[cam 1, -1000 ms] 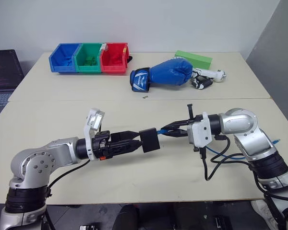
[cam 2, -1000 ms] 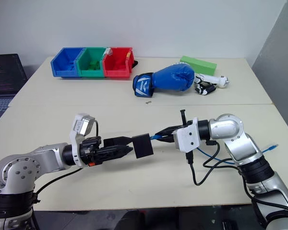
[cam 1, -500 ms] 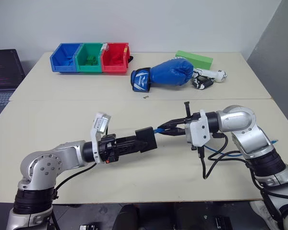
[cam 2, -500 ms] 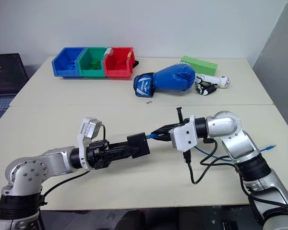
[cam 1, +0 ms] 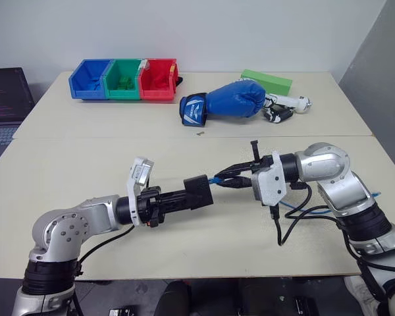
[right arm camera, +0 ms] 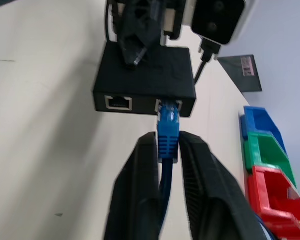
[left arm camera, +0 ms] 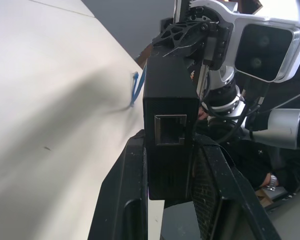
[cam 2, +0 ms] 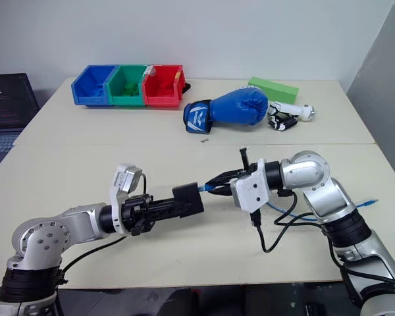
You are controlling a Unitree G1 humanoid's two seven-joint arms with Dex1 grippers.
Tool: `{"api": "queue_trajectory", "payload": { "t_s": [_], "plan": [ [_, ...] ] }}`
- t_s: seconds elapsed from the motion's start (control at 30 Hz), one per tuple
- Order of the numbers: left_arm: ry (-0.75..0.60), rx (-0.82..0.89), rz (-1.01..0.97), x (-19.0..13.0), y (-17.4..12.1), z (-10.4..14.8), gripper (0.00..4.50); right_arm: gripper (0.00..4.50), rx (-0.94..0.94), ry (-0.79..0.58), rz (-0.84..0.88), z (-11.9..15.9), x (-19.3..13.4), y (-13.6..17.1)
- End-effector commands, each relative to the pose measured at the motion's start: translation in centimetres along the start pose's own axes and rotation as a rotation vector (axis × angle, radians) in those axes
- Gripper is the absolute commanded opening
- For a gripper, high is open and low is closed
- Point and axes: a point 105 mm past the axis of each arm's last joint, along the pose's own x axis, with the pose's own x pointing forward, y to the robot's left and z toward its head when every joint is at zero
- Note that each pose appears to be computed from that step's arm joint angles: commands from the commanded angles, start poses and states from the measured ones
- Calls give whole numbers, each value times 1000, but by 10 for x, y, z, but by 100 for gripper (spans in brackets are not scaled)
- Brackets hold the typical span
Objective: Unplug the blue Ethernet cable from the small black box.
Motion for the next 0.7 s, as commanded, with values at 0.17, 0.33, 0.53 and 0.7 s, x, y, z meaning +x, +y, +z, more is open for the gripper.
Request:
{"api": "queue_trajectory", "payload": {
  "t_s": [0.17,0.33,0.53,0.7],
  "plan": [
    [60,167,-18,-5,-3,8,78,265,474,-103,41,20,-25,4],
    [133,267,-66,-5,-6,4,78,344,968,-255,-71,22,-23,-4],
    [147,318,-102,-4,-8,4,78,347,1225,-352,-111,23,-14,-6],
    [136,332,-114,-4,-8,6,78,347,1341,-375,-115,18,-6,1]
  ]
}}
